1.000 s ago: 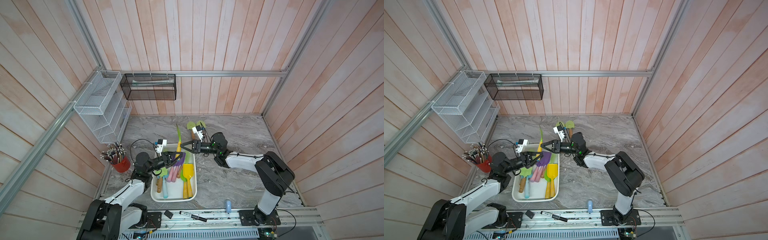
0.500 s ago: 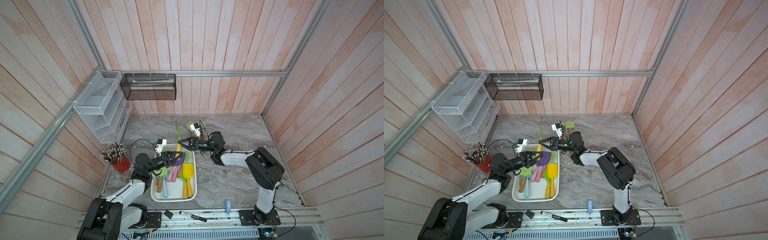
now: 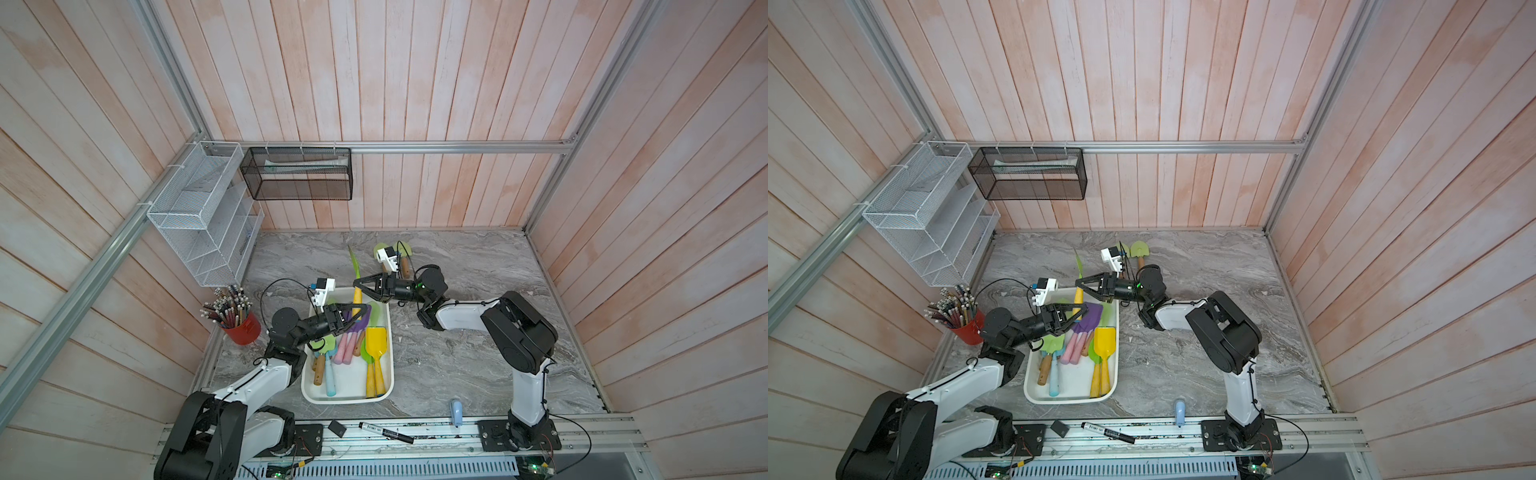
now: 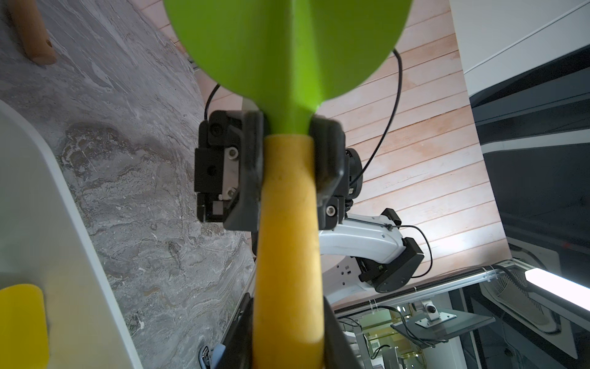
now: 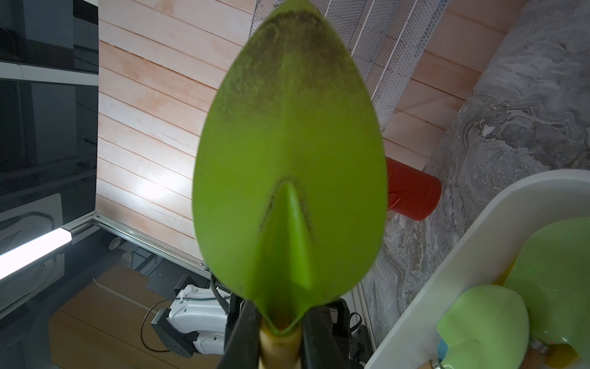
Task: Take the shovel out of the storage box
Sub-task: Place the shovel at the center of the board.
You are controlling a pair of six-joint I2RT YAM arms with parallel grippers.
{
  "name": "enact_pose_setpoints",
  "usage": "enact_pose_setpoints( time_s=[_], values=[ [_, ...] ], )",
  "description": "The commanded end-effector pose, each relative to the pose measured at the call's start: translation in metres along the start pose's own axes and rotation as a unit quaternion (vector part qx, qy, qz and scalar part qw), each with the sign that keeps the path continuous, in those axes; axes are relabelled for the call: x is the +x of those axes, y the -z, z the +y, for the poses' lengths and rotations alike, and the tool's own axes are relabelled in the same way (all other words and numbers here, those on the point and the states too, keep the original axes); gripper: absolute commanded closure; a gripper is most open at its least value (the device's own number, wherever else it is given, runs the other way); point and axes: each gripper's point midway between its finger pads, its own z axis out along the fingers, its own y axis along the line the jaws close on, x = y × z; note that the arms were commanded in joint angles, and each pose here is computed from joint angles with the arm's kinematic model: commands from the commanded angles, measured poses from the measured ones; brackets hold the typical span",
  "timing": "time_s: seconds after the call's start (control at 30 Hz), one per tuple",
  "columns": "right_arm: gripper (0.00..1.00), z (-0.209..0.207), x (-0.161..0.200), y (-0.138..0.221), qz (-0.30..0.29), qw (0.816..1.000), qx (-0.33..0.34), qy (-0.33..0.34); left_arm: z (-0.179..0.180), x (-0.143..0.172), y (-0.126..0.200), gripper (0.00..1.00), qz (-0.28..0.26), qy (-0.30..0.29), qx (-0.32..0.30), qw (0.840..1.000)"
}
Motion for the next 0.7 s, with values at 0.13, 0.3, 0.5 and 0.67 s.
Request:
enact_pose_setpoints(
  time_s=[0.13,0.3,0.5,0.67],
  values=[
    [0.9,0.012,-0.007,0.0,-0.013,0.999,-0.013,0.039,0.012,0.01,0.001,0.46,0.012,0.008,-0.026,1.0],
    [0.9,0.005,-0.018,0.019,-0.03,0.998,0.017,0.052,0.014,0.008,0.008,0.39,0.008,-0.012,-0.065,0.998],
    [0.9,-0.021,-0.038,0.056,-0.055,0.989,0.121,0.057,0.043,0.002,0.027,0.39,0.003,-0.044,-0.207,0.977],
    [0.91,-0.046,-0.057,0.096,-0.083,0.97,0.222,0.057,0.065,0.0,0.049,0.39,0.008,-0.064,-0.318,0.946]
  ],
)
